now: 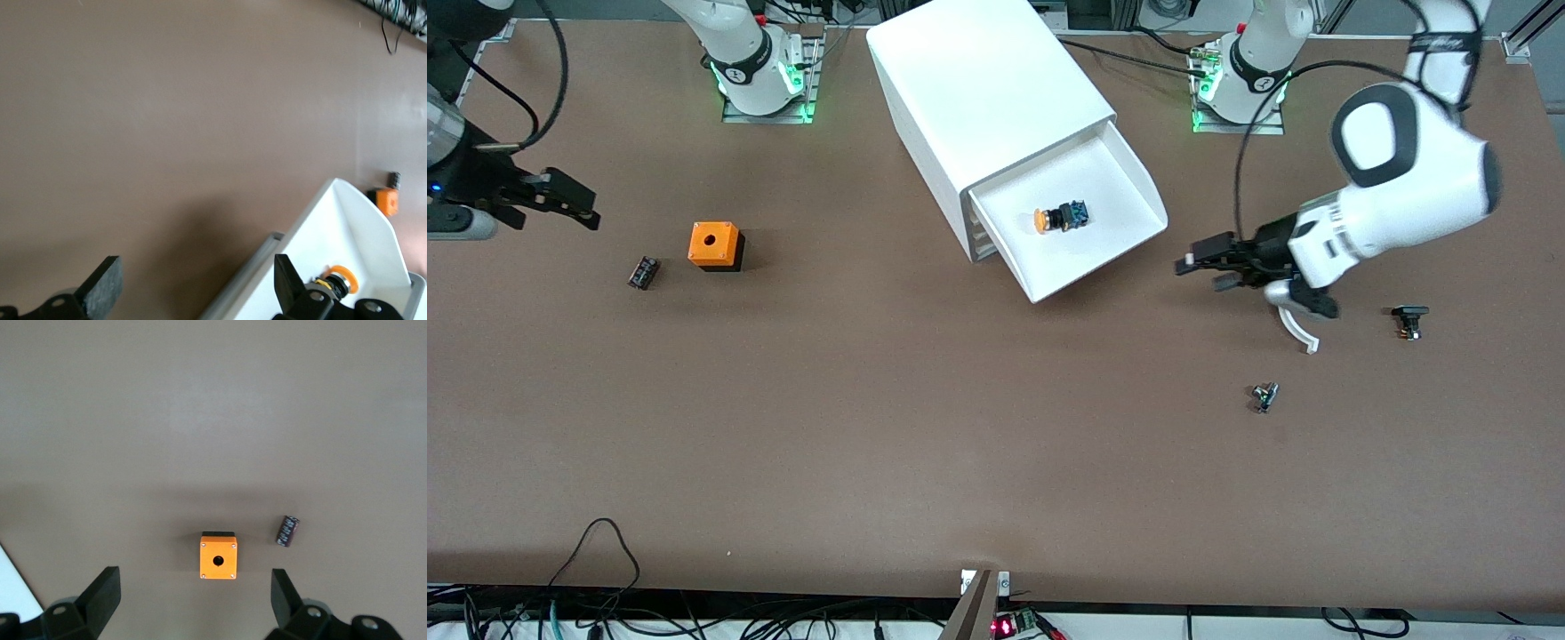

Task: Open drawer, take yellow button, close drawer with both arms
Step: 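Move the right gripper into the drawer while the left gripper withdraws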

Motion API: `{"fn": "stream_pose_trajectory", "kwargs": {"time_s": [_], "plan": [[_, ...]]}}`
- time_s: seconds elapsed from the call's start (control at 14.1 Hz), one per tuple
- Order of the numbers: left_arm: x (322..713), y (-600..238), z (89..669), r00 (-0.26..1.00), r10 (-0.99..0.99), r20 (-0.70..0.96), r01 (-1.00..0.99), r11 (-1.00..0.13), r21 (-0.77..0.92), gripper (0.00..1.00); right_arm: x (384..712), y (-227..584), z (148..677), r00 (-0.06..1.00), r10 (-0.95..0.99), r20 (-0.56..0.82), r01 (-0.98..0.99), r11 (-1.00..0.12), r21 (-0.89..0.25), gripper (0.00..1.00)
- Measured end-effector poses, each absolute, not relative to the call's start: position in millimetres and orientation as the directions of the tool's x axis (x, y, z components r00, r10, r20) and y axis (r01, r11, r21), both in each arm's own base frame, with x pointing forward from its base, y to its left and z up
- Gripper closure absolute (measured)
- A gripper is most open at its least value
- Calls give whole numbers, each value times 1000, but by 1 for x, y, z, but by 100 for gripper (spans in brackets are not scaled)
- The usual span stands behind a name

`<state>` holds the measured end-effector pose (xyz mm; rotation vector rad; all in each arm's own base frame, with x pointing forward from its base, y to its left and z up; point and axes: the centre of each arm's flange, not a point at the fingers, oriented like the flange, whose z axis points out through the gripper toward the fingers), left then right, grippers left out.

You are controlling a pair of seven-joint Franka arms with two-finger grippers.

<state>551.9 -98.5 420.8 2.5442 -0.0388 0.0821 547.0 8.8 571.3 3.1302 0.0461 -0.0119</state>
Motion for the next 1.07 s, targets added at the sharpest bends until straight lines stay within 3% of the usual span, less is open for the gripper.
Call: {"fn": "stream_pose_trajectory", "kwargs": {"time_s": [0.28,0.57,1.07], "plan": [[550,-42,506,988,-125,88,-149,-918,369,0,550,41,559,995,88,-37,88,-996,-4,0],[538,-21,587,997,-77,1,-77,-991,111,0,538,128,549,968,243,-64,242,-970,-12,0],[533,-17,596,1000,-15,-19,-14,-1000,12,0,523,311,541,821,571,-8,569,-820,-69,0]]}}
